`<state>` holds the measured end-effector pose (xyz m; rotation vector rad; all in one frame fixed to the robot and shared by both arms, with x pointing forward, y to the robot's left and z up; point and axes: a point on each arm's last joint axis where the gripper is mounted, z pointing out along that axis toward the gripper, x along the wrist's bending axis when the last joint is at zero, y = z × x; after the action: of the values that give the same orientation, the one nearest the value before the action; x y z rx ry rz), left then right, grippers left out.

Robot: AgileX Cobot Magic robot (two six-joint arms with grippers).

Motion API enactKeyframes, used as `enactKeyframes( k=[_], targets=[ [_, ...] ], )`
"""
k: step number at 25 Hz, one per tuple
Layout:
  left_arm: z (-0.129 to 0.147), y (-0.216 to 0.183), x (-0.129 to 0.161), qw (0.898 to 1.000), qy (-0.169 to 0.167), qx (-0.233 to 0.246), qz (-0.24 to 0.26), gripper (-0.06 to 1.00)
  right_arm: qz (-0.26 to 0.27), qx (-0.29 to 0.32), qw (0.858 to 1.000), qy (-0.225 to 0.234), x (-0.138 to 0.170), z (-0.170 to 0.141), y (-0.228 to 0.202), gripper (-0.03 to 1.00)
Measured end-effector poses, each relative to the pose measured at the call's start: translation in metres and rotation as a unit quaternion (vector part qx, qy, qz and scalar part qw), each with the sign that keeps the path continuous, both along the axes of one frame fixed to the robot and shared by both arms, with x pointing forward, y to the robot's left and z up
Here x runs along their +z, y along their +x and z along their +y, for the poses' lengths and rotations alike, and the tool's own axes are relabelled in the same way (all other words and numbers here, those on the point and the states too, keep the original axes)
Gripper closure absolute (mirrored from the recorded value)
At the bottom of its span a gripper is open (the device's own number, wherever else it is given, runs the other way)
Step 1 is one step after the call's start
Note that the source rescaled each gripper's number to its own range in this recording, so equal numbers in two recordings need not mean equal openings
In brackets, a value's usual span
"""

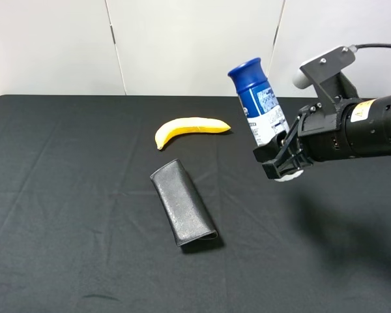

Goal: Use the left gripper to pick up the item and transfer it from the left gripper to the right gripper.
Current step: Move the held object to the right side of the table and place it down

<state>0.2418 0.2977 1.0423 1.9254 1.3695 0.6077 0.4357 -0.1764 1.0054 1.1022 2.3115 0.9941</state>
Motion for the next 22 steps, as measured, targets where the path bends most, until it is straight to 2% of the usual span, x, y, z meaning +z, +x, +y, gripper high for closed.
enactKeyframes(
  k=[8, 13, 17, 22],
  targets=[
    [0.001, -0.001, 0.0, 0.992, -0.001, 0.129, -0.004, -0.05, 0.074, -0.044, 0.996, 0.014, -0.007, -0.005, -0.005, 0.96],
    [0.001, -0.015, 0.0, 0.982, -0.007, 0.18, -0.052, -0.05, 0.109, -0.115, 0.987, 0.026, -0.01, -0.025, 0.002, 0.96],
    [0.0, -0.015, -0.001, 0.977, -0.005, 0.208, -0.052, -0.05, 0.154, -0.146, 0.977, 0.015, -0.016, -0.038, 0.003, 0.96],
    [0.0, -0.015, -0.001, 0.976, -0.005, 0.211, -0.052, -0.05, 0.229, -0.142, 0.963, -0.016, -0.024, -0.034, 0.018, 0.96]
  ],
)
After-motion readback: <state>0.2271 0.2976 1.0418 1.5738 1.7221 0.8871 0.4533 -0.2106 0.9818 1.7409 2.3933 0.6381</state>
